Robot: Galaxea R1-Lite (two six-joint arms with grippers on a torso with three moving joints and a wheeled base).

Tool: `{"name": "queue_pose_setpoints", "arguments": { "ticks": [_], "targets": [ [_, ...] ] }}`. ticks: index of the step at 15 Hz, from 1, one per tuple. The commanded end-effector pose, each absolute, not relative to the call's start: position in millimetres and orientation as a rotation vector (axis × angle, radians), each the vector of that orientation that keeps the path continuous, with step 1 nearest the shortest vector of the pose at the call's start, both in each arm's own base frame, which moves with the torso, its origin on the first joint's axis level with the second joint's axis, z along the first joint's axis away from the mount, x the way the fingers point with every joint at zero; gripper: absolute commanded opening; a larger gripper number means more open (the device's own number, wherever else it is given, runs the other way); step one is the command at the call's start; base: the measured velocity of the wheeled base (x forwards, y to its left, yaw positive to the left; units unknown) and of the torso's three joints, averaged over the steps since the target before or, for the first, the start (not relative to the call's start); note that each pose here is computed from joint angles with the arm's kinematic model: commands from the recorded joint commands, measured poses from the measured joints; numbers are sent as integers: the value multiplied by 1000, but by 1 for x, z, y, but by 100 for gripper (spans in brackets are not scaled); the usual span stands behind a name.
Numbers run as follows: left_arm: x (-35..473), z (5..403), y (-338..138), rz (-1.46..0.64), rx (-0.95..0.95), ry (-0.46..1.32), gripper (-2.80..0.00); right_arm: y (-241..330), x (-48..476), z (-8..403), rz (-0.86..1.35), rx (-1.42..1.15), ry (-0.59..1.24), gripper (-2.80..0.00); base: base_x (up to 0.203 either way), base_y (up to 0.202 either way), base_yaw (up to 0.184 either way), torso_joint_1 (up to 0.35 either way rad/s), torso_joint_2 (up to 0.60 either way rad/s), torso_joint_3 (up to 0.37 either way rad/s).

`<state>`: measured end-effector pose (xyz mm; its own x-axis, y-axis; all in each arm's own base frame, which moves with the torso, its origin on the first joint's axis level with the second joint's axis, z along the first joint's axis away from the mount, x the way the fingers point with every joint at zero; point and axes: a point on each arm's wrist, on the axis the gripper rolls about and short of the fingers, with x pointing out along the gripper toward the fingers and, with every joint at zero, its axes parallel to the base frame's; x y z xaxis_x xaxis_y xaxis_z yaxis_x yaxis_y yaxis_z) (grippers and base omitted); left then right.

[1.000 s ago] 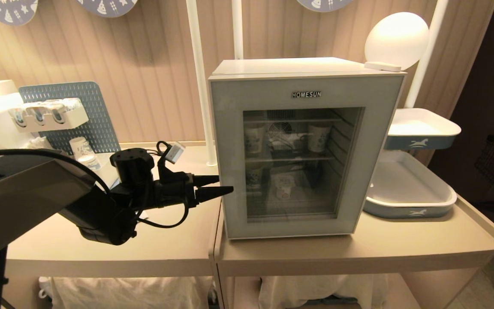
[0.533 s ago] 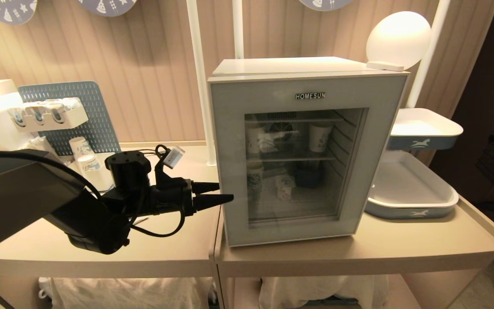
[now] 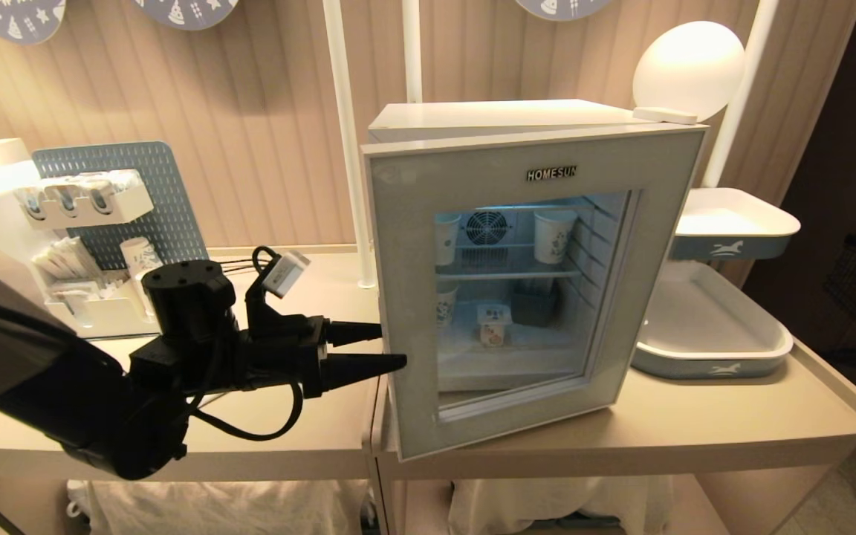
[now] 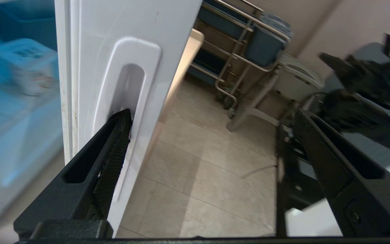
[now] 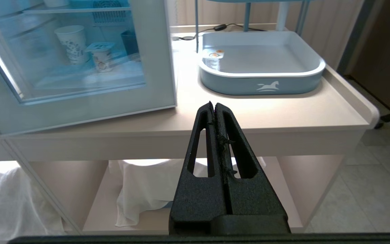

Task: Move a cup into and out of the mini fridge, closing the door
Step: Open the freezer door

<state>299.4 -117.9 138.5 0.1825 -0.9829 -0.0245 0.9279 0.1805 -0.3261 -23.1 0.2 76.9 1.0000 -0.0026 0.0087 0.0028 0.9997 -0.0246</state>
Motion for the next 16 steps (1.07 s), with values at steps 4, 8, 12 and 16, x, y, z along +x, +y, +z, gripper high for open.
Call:
{"name": "queue_pose_setpoints", "arguments": {
  "ticks": [4,8,12,16],
  "targets": [
    [257,160,-107,-1394,-248,218,0,0,-23,77,-2,-27,-11,-280,0,0,0,0,0,0],
    [261,151,-75,-1127,-280,220,0,0,-23,78,-2,-28,-12,-280,0,0,0,0,0,0],
    [287,136,-63,-919,-301,235,-280,0,-23,78,-2,-29,-12,-280,0,0,0,0,0,0],
    [319,122,-83,-880,-308,291,-280,0,-23,77,-1,-26,-12,-280,0,0,0,0,0,0]
  ]
}}
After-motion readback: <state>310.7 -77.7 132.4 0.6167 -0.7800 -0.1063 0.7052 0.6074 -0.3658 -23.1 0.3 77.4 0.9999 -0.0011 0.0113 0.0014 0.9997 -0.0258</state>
